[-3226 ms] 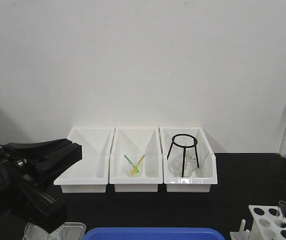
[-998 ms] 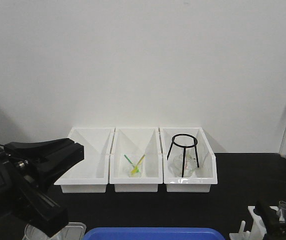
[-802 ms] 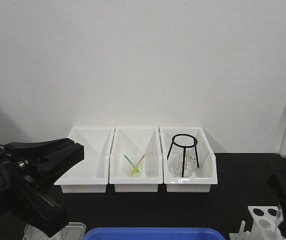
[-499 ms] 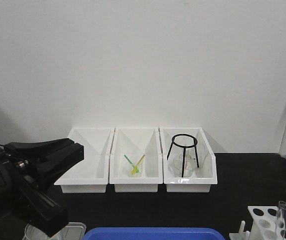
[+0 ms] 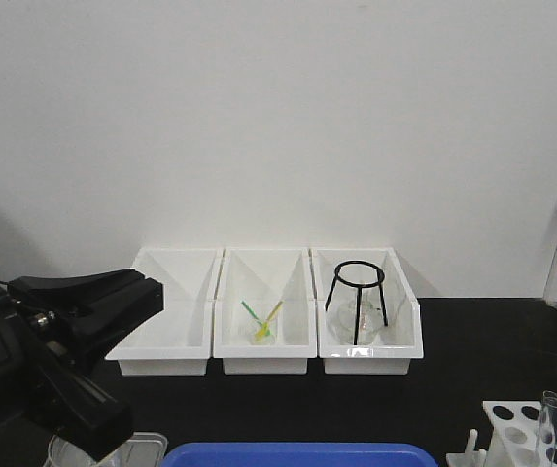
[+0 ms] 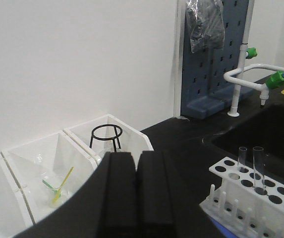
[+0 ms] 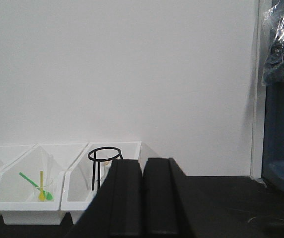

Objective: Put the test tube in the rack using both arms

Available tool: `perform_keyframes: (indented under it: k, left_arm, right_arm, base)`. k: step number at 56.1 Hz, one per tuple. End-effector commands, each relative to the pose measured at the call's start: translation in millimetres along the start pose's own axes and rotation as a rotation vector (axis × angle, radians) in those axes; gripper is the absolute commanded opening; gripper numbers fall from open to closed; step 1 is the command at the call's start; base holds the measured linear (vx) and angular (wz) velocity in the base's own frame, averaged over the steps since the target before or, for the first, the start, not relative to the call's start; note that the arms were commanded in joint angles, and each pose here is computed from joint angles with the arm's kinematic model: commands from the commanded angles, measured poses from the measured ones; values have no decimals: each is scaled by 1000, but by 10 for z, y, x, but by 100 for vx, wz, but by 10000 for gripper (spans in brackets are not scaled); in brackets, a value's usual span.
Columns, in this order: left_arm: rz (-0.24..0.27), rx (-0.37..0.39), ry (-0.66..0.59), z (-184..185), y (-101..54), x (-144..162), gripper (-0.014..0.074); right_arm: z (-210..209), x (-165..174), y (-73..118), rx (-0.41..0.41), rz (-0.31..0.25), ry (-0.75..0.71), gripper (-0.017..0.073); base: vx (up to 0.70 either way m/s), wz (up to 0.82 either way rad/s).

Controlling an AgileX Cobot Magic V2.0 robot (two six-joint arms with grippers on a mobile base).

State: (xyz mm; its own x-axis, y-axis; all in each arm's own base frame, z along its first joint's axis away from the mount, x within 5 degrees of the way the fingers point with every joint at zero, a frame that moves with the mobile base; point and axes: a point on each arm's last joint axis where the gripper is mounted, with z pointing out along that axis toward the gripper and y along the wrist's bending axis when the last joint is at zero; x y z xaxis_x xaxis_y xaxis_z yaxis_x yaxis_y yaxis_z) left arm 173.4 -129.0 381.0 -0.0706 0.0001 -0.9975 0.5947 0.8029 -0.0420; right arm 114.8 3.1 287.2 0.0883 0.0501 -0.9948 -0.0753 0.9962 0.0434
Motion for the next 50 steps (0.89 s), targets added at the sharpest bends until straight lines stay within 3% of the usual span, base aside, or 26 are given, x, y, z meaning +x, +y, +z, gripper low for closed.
perform_keyframes:
  k: [1,10,14,17,23,26,27,28,50]
  left_arm:
    - [-10,32,-52,-47,-40,-133,-6]
    - [-11,33,-52,-47,-40,-133,-6]
    - [-79,41,-56,-48,-46,-138,-6]
    - [-90,27,-51,-42,-33,-131,-6]
    - [-4,8,-39,-37,-18,-117,-6]
    - [22,5,-39,-37,-14,-117,-6]
    - [5,6,-39,-37,-14,-117,-6]
    - [33,5,-39,-37,-14,-117,-6]
    - [56,5,-45,-37,-14,-123,-6]
  right_arm:
    - [9,-135,31,-33,-4,-71,-11]
    - [9,-134,30,-33,-5,-70,-12]
    - [9,-134,30,-33,-5,-70,-11]
    - [9,-134,30,-33,-5,-70,-11]
    - [9,-134,30,-33,-5,-70,-11]
    - [9,-134,30,-33,-5,-70,-11]
    - [9,-134,30,-33,-5,-70,-11]
    - [9,-134,30,-33,-5,-70,-11]
    - [9,-134,30,-33,-5,-70,-11]
  base:
    - [0,0]
    - [0,0]
    - [0,0]
    - [0,0]
    - [0,0]
    - [0,0]
    - [0,0]
    - [0,0]
    - [0,0]
